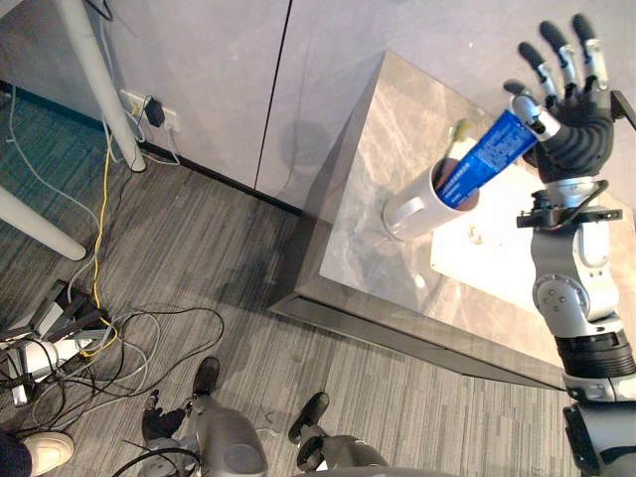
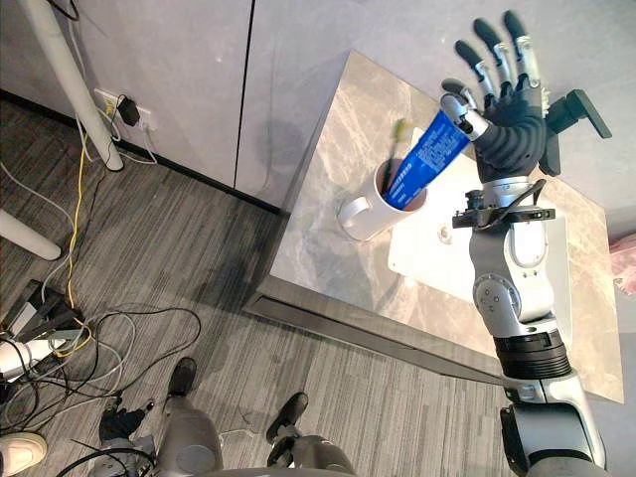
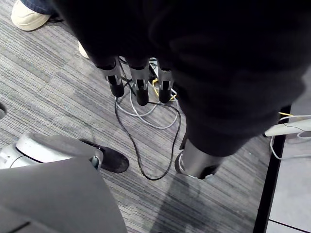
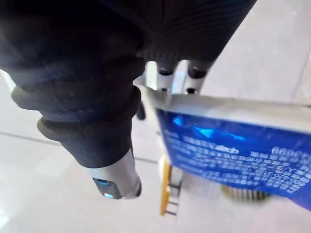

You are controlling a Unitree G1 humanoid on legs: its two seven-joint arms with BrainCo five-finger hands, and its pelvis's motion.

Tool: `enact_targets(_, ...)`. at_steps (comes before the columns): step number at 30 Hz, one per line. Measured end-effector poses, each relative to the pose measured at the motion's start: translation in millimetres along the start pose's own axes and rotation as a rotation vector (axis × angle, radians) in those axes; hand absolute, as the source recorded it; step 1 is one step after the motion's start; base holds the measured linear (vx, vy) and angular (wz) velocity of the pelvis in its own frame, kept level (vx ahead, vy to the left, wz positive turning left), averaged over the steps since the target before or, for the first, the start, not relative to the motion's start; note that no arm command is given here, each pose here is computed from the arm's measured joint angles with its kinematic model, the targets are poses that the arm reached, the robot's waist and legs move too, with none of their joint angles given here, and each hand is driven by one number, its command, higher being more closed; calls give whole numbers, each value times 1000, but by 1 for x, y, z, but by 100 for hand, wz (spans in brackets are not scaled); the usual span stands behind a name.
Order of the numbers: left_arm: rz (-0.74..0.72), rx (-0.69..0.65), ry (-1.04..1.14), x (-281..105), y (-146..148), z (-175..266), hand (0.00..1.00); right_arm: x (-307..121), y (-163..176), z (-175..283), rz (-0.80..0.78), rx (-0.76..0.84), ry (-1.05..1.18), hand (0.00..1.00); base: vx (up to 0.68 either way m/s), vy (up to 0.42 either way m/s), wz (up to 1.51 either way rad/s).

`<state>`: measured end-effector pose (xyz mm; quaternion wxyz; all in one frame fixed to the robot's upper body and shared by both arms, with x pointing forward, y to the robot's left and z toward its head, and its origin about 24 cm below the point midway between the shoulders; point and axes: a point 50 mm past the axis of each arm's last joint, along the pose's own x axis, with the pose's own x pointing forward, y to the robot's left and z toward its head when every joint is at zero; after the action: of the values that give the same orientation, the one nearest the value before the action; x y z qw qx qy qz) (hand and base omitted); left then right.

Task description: Organize washtable

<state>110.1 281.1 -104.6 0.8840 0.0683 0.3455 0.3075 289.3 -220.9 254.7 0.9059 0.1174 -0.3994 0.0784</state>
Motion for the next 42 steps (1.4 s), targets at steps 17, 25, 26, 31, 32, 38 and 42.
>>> enact_targets(17, 2, 1, 8, 0, 0, -1, 0, -4, -22, 20, -100, -25, -78, 0, -2, 1, -4)
enact_targets(25, 36, -22, 142, -8, 2, -31, 0, -82, -88, 108, -542, -268, -414, 0, 6, 8, -28)
enact_targets(26, 43, -32, 164, -11, 1, -37, 0, -102, -91, 122, -622, -358, -466, 0, 4, 17, -37)
enact_targets(31, 76, -19, 246, -20, 8, -58, 0, -182, -98, 138, -995, -817, -367, 0, -42, 1, -54)
enact_targets(32, 80, -23, 269, -22, 7, -63, 0, -202, -99, 137, -1086, -914, -289, 0, -20, -23, -30)
enact_targets(38, 28, 0, 324, -35, -10, -79, 0, -312, -102, 94, -1480, -1170, 325, 0, 33, -16, -34)
enact_targets(42, -4, -57, 350, -46, -31, -85, 0, -377, -69, 32, -1493, -1011, 815, 0, 24, 9, -41)
